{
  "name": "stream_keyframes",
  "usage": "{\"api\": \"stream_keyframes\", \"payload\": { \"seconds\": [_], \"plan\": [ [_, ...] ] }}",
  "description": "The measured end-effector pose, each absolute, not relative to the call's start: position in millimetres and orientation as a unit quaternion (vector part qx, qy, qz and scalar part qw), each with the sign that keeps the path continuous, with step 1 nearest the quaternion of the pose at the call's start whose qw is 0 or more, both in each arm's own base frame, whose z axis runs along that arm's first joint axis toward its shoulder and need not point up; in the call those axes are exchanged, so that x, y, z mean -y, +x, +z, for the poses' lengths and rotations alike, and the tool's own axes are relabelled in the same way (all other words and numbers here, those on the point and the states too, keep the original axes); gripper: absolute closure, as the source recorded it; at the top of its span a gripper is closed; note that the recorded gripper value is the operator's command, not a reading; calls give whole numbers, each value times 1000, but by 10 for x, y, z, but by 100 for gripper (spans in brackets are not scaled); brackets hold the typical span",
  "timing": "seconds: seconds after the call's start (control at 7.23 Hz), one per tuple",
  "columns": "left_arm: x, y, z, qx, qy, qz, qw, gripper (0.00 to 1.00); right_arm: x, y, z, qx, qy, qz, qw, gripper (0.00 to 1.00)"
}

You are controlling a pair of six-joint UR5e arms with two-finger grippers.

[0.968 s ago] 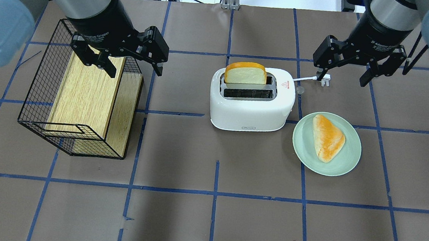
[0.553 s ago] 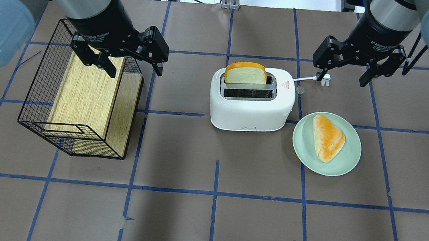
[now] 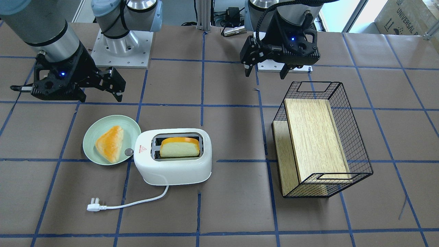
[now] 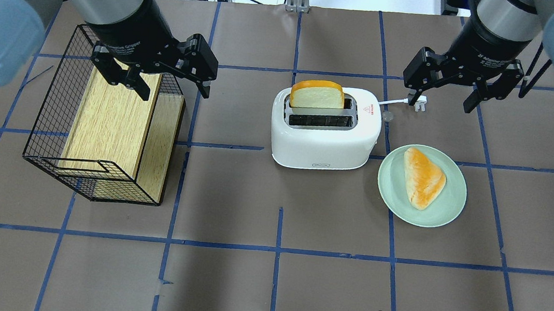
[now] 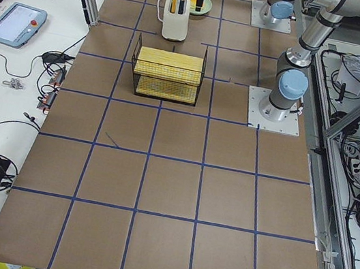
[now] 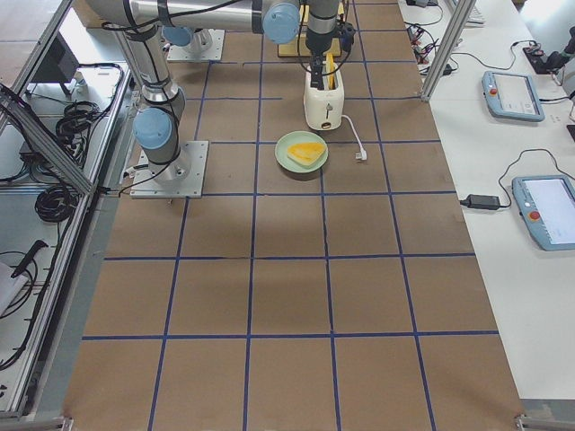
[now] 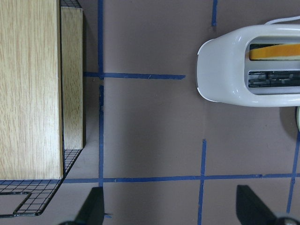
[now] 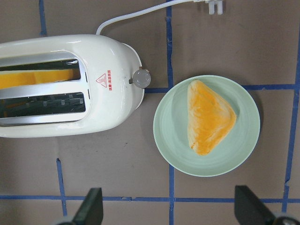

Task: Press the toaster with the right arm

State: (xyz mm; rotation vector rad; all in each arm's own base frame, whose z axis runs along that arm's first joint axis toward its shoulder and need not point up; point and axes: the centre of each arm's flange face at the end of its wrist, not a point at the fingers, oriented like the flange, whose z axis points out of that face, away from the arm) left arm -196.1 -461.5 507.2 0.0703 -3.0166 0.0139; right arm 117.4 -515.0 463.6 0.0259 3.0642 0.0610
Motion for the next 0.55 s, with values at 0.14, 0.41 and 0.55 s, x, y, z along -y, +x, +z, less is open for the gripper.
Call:
{"api": "stream_keyframes", "payload": {
  "seconds": [0.14, 0.41, 0.55],
  "plan": [
    [4614, -1964, 5072, 998, 23, 5, 62, 0, 5146, 1175, 4628, -999, 8, 21, 38, 0],
    [4614, -1962, 5072, 998, 23, 5, 62, 0, 5143, 1175, 4623, -999, 7, 22, 38, 0],
    [4614, -1962, 5070, 998, 23, 5, 62, 0, 5143, 1175, 4623, -999, 7, 21, 38, 0]
  ]
}}
